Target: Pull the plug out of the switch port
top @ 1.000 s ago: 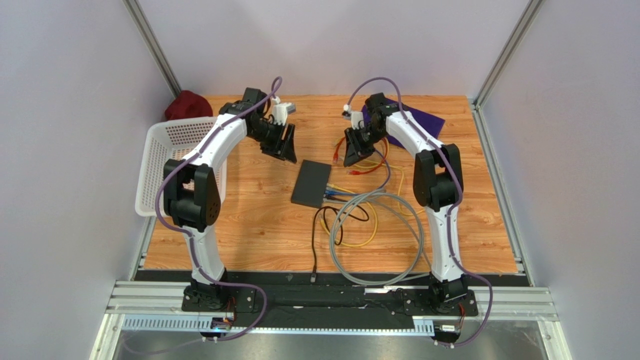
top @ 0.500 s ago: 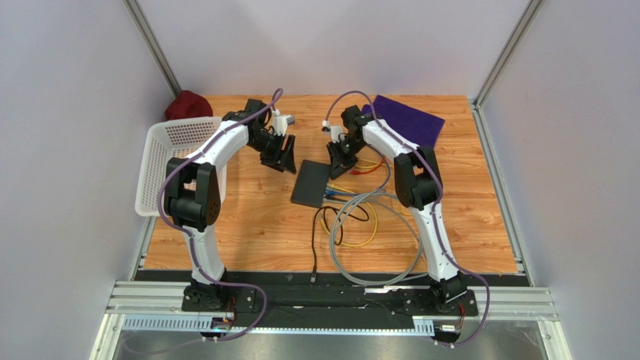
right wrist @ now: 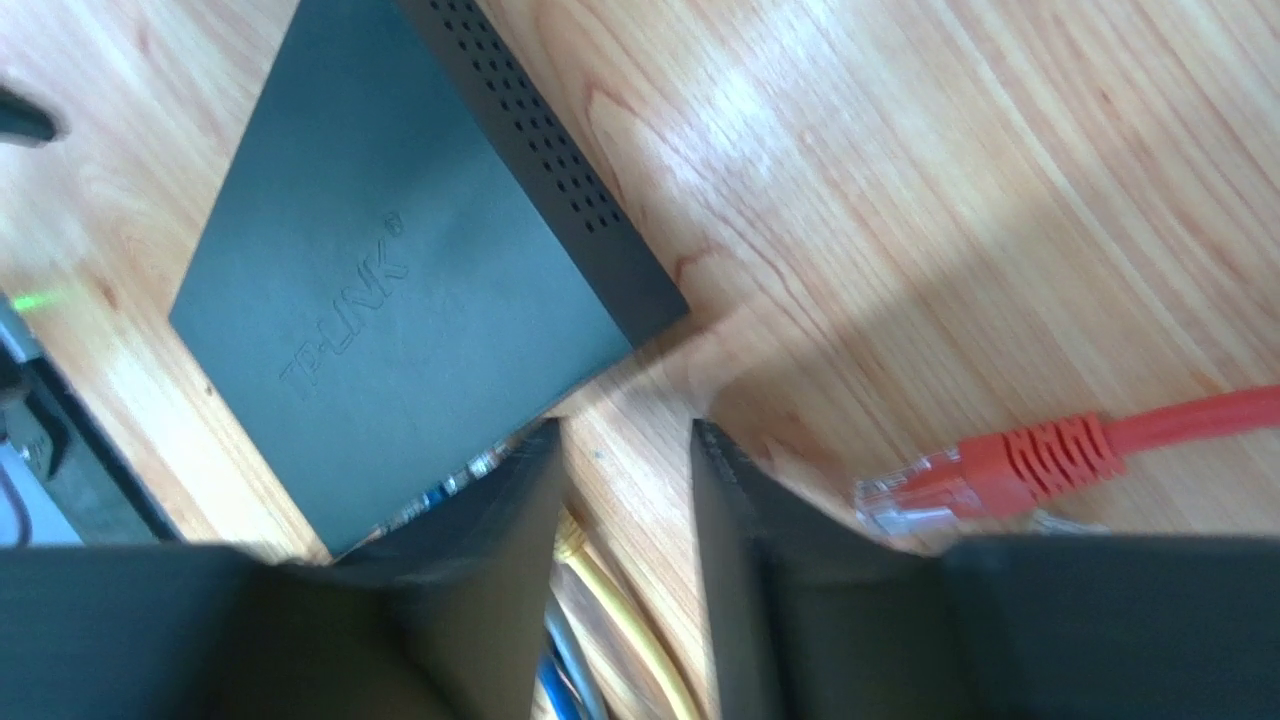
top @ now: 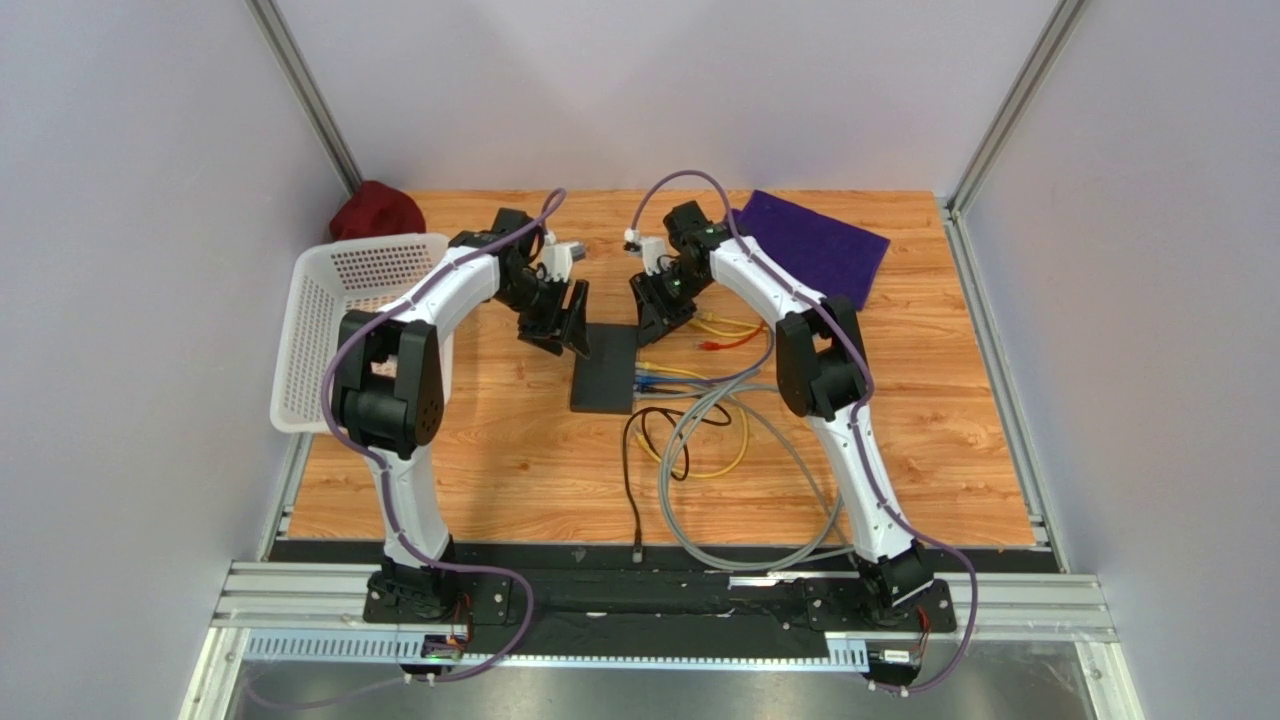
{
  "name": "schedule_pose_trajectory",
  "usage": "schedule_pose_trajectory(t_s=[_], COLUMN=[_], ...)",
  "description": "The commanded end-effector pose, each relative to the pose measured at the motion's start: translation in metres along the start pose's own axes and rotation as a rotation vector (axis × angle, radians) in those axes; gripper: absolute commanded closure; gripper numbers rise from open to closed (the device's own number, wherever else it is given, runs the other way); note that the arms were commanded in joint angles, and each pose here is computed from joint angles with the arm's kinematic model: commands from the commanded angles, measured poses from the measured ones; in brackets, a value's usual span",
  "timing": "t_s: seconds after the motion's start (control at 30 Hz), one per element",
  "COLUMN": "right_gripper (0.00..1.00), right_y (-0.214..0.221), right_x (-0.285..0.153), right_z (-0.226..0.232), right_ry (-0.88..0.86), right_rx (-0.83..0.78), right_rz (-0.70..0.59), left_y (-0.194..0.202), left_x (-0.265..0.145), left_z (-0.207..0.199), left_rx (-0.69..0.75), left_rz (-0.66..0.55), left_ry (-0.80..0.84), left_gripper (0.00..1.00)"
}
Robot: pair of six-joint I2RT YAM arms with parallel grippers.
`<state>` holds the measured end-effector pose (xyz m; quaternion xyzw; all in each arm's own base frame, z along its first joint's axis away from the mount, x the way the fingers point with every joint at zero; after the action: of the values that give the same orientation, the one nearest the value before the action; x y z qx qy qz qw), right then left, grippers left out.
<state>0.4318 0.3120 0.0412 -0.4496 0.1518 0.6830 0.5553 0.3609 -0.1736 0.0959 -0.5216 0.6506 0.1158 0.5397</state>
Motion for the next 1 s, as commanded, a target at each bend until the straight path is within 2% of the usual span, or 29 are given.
schedule_pose_trajectory(t_s=[0.0, 0.1, 0.4, 0.97], right_gripper=[0.46, 0.39, 0.38, 0.46], right_y=[-0.012, -0.003, 0.021, 0.027], right_x=[-0.043, -0.049, -0.044, -0.006], right_z=[0.011, 0.006, 0.032, 0.013], right_ry=[-0.07, -0.106, -0.368, -0.383], right_rx=[-0.056, -0.056, -0.106, -0.063], right_rz=[-0.058, -0.035, 0.057, 0.096], left_y=[-0.004, -0.002, 0.005, 0.011], left_x=[0.011, 0.018, 0.039, 0.057], left_z=[0.01, 0.015, 0.022, 0.022], left_rx=[-0.028, -0.052, -0.09, -0.087], left_rz=[0.003, 0.025, 0.069, 0.119], left_ry=[-0.005, -0.011, 0.019, 0.053], left_gripper=[0.31, 0.32, 0.38, 0.46])
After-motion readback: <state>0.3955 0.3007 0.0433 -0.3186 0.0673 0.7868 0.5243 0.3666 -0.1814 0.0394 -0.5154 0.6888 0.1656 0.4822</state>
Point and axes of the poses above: each gripper's point midway between its finger pads, its own x axis out along the fingers, its own z axis along the line the jaws close on, y = z × x, the point moved 1 cm from there along -x, back along the fingers, and after that the axes turned 13 degrees about x, right-handed, at the moved point
